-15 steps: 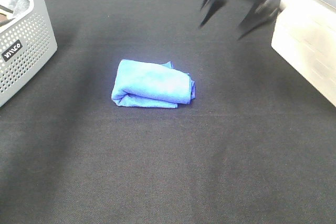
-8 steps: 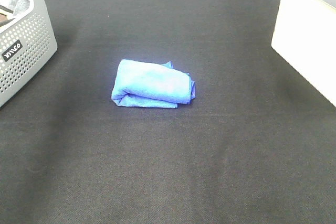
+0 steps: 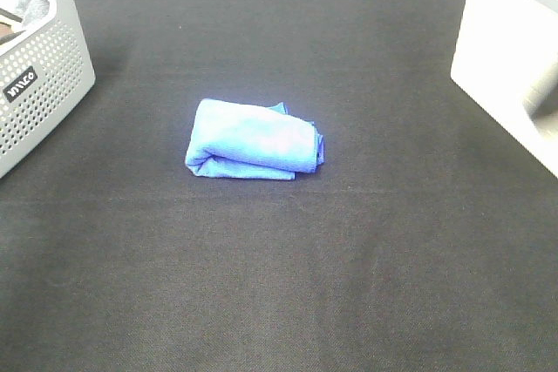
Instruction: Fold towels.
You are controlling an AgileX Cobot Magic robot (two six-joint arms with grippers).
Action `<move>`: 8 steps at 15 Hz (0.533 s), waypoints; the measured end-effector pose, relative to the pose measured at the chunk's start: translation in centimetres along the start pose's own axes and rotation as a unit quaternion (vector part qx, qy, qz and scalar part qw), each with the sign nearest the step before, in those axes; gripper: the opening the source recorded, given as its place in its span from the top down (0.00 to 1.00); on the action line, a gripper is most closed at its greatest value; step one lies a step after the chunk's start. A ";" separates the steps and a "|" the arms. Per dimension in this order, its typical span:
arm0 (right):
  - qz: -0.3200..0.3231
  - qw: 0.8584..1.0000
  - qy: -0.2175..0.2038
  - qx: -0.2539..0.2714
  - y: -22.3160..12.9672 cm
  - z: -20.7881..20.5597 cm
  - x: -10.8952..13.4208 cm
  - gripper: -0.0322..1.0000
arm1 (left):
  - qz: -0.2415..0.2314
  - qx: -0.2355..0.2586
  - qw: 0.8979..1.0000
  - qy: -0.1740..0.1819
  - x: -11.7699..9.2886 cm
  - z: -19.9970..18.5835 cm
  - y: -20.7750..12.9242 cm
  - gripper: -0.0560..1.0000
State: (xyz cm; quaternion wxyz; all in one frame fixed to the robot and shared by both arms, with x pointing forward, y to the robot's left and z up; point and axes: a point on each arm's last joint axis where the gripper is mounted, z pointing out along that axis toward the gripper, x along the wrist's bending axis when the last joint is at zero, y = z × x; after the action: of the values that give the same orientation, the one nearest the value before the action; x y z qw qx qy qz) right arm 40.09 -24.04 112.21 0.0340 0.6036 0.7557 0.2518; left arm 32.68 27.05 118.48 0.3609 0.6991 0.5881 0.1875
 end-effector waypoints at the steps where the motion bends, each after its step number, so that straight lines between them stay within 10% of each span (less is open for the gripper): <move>1: -0.006 1.000 -0.011 -0.008 -2.5 -0.4 -0.2 0.09 | 0.007 -0.029 1.000 -0.002 -0.1 -1.6 -2.1 0.17; 8: -0.055 0.984 -0.074 -0.151 -13.8 -1.6 -1.6 0.09 | 0.033 -0.108 0.994 -0.008 0.8 -2.6 -13.6 0.17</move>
State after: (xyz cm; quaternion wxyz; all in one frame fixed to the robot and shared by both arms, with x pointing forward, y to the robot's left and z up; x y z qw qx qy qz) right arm 27.64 -28.08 107.41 0.1949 0.5661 0.7363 0.3154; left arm 21.78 29.21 110.21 0.4326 0.6764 0.5381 0.2565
